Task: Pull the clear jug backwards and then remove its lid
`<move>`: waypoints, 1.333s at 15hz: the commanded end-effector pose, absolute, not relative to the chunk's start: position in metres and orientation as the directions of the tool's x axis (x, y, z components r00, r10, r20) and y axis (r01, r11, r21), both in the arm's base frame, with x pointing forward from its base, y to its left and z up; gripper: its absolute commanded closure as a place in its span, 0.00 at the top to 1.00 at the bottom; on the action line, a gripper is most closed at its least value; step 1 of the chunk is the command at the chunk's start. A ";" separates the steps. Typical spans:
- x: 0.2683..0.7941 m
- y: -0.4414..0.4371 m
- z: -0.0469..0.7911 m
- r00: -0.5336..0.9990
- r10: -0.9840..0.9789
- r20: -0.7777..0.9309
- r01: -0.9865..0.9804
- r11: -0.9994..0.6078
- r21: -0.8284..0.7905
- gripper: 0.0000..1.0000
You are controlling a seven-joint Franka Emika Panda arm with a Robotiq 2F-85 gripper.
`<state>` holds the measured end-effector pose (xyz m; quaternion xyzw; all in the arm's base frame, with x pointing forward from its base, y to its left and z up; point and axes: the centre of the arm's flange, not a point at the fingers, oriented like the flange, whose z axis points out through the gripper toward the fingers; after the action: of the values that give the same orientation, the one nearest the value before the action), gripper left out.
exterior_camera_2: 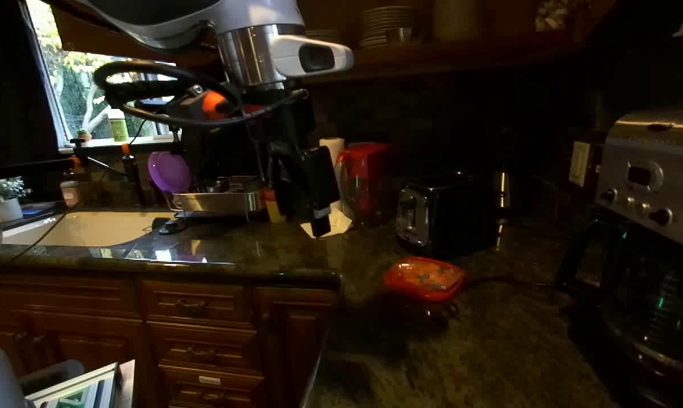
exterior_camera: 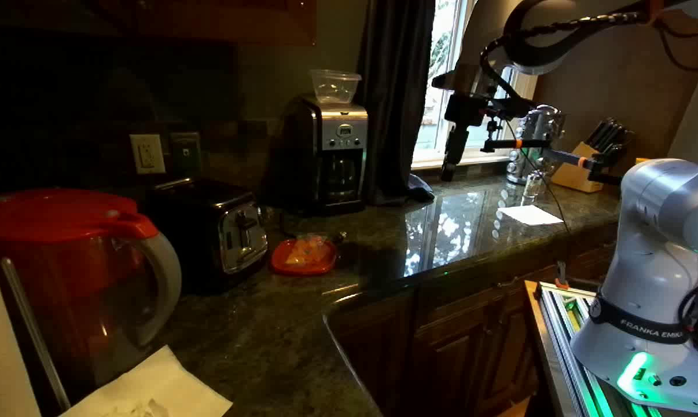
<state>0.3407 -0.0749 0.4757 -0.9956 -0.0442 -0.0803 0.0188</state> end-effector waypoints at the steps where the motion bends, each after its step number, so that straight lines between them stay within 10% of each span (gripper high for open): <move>1: 0.341 -0.075 0.476 0.983 0.085 0.162 0.091 -0.995 -0.030 1.00; 20: 0.440 0.049 0.506 0.894 0.287 0.343 0.299 -0.954 0.018 1.00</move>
<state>0.4139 0.0385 0.5099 -0.9751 -0.1487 -0.1645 0.0009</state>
